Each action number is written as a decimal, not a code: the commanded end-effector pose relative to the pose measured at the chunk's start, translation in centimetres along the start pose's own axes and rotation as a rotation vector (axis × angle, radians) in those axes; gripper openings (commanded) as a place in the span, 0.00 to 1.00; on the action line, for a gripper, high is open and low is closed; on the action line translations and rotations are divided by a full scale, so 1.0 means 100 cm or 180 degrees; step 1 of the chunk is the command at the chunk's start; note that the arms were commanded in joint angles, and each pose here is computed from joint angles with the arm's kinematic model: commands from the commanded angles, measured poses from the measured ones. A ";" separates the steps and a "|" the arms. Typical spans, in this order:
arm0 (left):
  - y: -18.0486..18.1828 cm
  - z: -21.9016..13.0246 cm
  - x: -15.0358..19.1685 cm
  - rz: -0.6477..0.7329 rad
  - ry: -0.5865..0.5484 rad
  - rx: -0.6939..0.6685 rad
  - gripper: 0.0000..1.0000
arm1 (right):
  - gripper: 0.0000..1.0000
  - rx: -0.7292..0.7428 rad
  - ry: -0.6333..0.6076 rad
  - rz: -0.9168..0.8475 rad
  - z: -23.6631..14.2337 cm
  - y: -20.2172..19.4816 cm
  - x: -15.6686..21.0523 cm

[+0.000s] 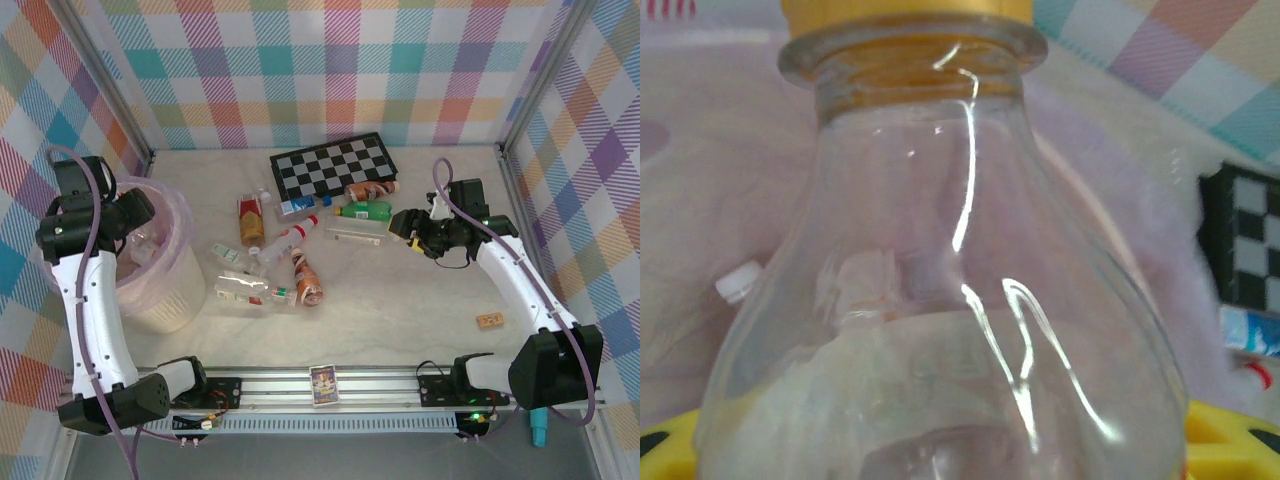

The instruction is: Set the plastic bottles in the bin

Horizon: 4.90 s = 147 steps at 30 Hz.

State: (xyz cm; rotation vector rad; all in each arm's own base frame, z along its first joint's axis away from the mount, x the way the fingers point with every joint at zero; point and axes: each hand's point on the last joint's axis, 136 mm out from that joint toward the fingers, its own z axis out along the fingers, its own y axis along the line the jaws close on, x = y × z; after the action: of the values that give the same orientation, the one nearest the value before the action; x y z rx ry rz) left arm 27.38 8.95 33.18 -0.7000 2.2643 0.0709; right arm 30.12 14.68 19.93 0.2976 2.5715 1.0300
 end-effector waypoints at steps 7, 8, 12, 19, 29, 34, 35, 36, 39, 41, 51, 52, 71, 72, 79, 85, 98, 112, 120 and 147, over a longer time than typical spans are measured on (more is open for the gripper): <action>0.023 0.045 0.034 -0.0137 0.0193 -0.0218 0.27 | 0.73 0.0023 0.0035 -0.0054 0.000 -0.003 0.002; 0.023 0.050 0.037 -0.0150 0.0226 -0.0200 0.28 | 0.73 0.0033 0.0028 -0.0049 0.001 -0.004 0.002; 0.022 0.072 0.054 -0.0175 0.0376 -0.0177 0.33 | 0.73 -0.0056 0.0028 -0.0079 0.003 -0.001 0.003; 0.021 0.094 0.078 -0.0178 0.0585 -0.0113 0.40 | 0.74 -0.0226 -0.0088 -0.0190 -0.001 0.007 0.002; 0.016 0.103 0.097 -0.0173 0.0726 0.0037 0.72 | 0.80 -0.0157 -0.0085 -0.0047 0.001 0.002 0.001; 0.008 0.084 0.087 -0.0035 0.0666 0.0172 0.88 | 0.82 -0.0142 -0.0059 0.0137 0.008 -0.002 0.000; 0.008 0.080 0.085 -0.0010 0.0641 0.0183 0.91 | 0.83 -0.0126 -0.0061 0.0165 0.009 -0.003 -0.001; 0.007 0.077 0.083 0.0011 0.0621 0.0198 0.93 | 0.83 -0.0104 -0.0059 0.0203 0.010 -0.005 -0.001; 0.002 0.068 0.078 0.0080 0.0576 0.0270 0.93 | 0.84 -0.0014 -0.0041 0.0324 0.014 -0.012 -0.001; -0.001 0.062 0.076 0.0098 0.0549 0.0318 0.94 | 0.84 0.0048 -0.0020 0.0419 0.017 -0.017 -0.001; -0.007 0.025 0.056 0.0258 0.0318 0.0393 1.00 | 0.93 0.0517 -0.0429 0.1498 0.031 -0.048 -0.012; -0.006 0.021 0.052 0.0283 0.0268 0.0376 1.00 | 0.92 0.0599 -0.0494 0.1622 0.031 -0.050 -0.013; -0.013 -0.042 -0.001 0.0510 -0.0315 0.0307 1.00 | 0.85 0.0875 -0.0993 0.2838 0.102 -0.061 -0.051; -0.018 -0.047 -0.002 0.0510 -0.0330 0.0383 1.00 | 0.85 0.0904 -0.1051 0.2840 0.105 -0.061 -0.054; -0.062 -0.069 0.015 0.0963 -0.0371 0.0655 1.00 | 0.84 0.0969 -0.1134 0.3071 0.130 -0.066 -0.063; -0.085 -0.089 0.026 0.1074 -0.0465 0.0933 1.00 | 0.84 0.1018 -0.1160 0.3303 0.147 -0.068 -0.057; -0.108 -0.081 0.045 0.1273 -0.0343 0.1070 1.00 | 0.70 0.1208 -0.1296 0.3527 0.168 -0.091 -0.052; -0.137 -0.112 0.057 0.1274 -0.0314 0.1656 1.00 | 0.45 0.1056 -0.1226 0.3350 0.137 -0.092 -0.047; -0.172 -0.116 0.075 0.1572 -0.0232 0.1838 1.00 | 0.41 0.1043 -0.1018 0.2127 0.081 -0.059 -0.041; -0.324 -0.080 0.213 0.1932 0.0630 0.2836 1.00 | 0.36 -0.1435 -0.0112 -0.1417 0.008 0.179 -0.003</action>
State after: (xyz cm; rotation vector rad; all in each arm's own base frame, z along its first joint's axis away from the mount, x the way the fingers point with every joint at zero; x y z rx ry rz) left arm 25.85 -29.78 29.29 0.5000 2.3190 -0.6835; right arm 33.01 26.57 27.77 -0.1851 2.2912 1.2734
